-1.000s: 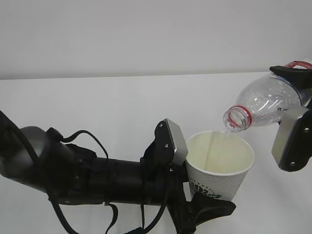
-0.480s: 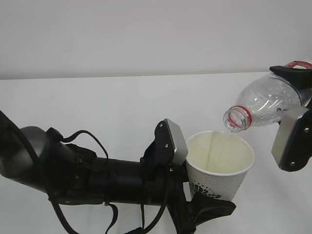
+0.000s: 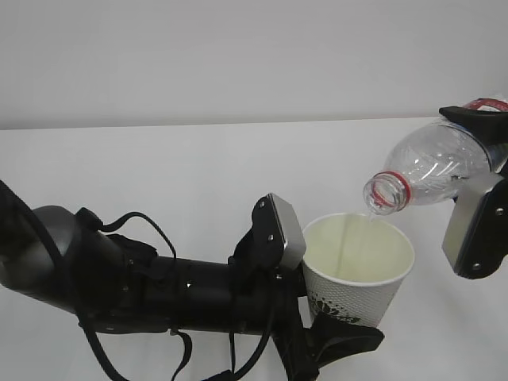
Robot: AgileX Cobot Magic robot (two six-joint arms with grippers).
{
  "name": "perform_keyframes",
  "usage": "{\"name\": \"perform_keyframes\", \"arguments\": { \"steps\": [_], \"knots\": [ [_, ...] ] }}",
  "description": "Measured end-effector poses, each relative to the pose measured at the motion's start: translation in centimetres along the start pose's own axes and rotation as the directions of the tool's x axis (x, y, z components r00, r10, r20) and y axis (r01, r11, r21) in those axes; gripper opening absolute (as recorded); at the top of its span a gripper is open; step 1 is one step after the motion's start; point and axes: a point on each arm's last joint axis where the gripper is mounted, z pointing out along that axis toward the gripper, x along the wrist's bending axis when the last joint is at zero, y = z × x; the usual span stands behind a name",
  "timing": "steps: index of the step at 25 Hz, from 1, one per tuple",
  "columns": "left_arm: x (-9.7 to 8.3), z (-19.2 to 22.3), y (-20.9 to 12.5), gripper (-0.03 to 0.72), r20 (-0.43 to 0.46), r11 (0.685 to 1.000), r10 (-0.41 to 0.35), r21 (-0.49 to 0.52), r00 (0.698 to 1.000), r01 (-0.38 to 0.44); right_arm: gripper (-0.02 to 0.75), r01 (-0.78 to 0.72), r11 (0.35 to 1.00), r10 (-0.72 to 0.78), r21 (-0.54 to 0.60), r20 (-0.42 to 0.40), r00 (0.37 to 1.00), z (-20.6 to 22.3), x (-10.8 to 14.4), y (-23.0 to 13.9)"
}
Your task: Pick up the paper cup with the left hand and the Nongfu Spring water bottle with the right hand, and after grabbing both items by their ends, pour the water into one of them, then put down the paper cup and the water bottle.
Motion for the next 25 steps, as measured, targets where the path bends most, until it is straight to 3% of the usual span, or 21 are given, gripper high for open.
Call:
{"name": "perform_keyframes", "arguments": {
  "steps": [25],
  "knots": [
    [0.0, 0.0, 0.0, 0.516, 0.0, 1.0, 0.0, 0.0, 1.0, 0.0, 0.44, -0.014, 1.0, 0.013, 0.019, 0.029, 0.999, 0.0, -0.27, -0.17]
  ]
}}
